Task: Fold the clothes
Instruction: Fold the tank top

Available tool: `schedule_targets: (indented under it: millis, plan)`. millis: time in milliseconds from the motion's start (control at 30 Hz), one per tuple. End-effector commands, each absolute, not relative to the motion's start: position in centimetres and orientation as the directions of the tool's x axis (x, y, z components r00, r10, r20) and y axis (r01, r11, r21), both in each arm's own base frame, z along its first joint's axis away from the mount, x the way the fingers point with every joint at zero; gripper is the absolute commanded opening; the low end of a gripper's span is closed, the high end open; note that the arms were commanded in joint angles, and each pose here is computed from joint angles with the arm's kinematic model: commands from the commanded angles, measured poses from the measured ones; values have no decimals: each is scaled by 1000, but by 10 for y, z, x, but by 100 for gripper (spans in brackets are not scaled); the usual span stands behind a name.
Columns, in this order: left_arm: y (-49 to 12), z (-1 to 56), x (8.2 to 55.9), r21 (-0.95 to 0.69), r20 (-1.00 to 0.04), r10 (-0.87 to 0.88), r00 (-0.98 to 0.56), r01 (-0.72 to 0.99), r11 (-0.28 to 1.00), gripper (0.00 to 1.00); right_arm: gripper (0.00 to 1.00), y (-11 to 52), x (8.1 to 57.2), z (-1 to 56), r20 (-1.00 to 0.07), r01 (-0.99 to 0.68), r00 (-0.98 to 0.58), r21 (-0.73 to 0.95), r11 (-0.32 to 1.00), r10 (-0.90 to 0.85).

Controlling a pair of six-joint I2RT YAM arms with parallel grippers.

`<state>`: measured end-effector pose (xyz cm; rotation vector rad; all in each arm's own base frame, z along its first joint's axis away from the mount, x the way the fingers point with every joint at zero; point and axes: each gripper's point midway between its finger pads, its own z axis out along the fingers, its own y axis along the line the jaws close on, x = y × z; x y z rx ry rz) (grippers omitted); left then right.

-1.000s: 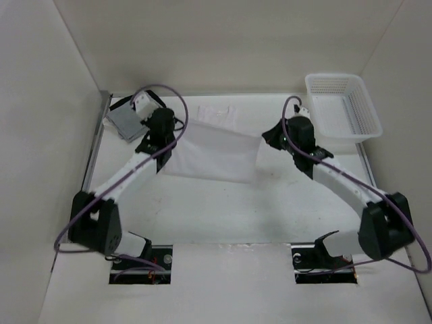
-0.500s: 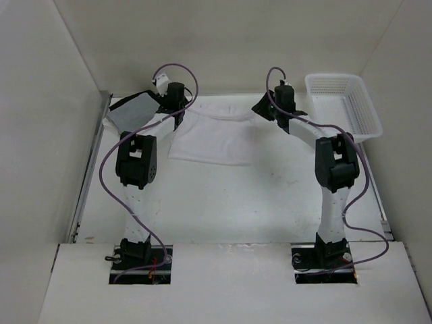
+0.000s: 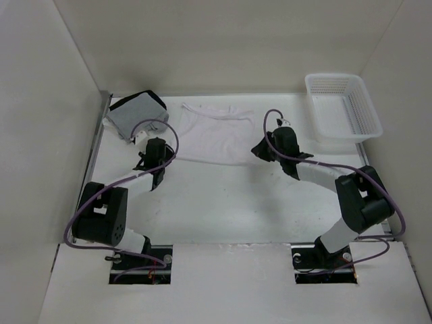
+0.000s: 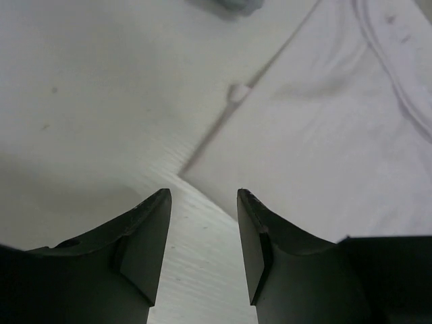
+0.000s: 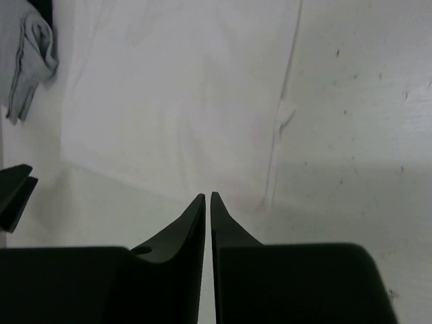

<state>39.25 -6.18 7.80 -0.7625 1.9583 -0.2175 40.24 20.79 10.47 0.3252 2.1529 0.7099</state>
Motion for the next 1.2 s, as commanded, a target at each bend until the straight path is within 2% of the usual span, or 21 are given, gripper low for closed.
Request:
schedule_targets:
  millis: [0,133,333,500,667,900,1167]
  plan:
    - [-66,74,397,-581,-650,-693,-311,-384,718,43,12,215,395,117,-657,-67,-580,627,776,482]
    - [-66,55,396,-596,-613,-716,-334,-399,697,44,27,210,380,100,-630,-39,-595,643,765,500]
    - [-65,43,410,-623,-581,-746,-326,-412,665,45,40,207,368,71,-568,25,-622,673,739,539]
    - [-65,34,416,-616,-578,-751,-319,-433,659,33,45,207,376,60,-523,62,-622,708,703,582]
    - [-63,25,415,-607,-570,-756,-323,-455,652,22,45,214,381,55,-480,82,-636,737,671,605]
    - [-57,26,415,-604,-576,-761,-300,-471,643,13,40,226,380,48,-392,120,-663,785,607,638]
    - [-56,24,411,-601,-577,-762,-295,-478,640,7,26,222,383,36,-329,187,-625,817,545,708]
